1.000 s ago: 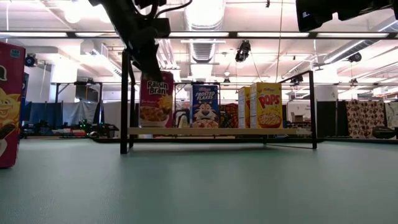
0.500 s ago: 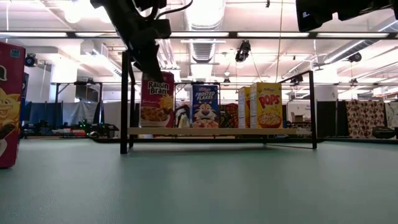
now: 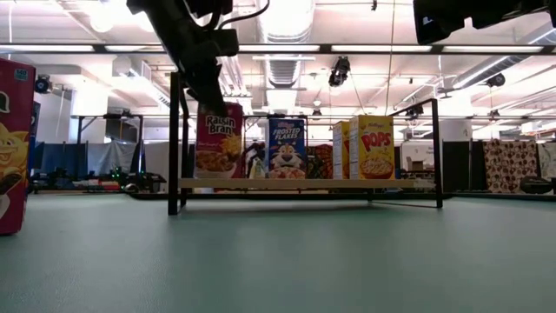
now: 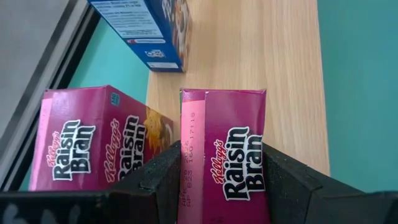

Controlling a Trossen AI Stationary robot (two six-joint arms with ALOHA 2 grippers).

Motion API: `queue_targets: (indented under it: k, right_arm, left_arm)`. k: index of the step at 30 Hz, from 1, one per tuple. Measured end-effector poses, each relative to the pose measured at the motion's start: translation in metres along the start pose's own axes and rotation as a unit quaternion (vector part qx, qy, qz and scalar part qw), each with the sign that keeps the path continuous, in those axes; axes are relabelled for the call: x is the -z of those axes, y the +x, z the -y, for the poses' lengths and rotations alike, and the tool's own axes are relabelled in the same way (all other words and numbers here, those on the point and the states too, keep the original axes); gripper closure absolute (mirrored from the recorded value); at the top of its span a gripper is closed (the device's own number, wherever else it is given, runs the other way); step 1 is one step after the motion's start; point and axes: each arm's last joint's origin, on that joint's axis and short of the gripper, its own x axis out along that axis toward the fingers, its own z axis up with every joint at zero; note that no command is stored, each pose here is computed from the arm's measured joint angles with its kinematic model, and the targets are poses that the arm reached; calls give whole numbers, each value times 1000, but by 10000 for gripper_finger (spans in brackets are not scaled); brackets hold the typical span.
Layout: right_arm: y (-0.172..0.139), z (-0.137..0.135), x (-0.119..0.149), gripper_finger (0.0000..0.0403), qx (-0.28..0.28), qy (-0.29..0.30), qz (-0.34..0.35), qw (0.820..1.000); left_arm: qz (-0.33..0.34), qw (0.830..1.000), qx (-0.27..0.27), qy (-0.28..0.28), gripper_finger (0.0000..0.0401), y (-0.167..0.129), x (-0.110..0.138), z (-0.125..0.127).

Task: Stack cereal on shelf
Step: Put the right pink cereal box on the shelf aligned with the other pink cereal box

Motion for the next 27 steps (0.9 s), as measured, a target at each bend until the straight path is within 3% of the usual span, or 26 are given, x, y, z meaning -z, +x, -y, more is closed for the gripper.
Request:
queue_targets:
  k: [22,27]
  right_arm:
    - [0,0,0,365,1,0,0,1000]
    - [0,0,0,365,1,-1,0,1000]
  left_arm:
    - [9,1000,-4,3,234,7,4,-1]
    - [8,1000,-8,17,218,7,4,-1]
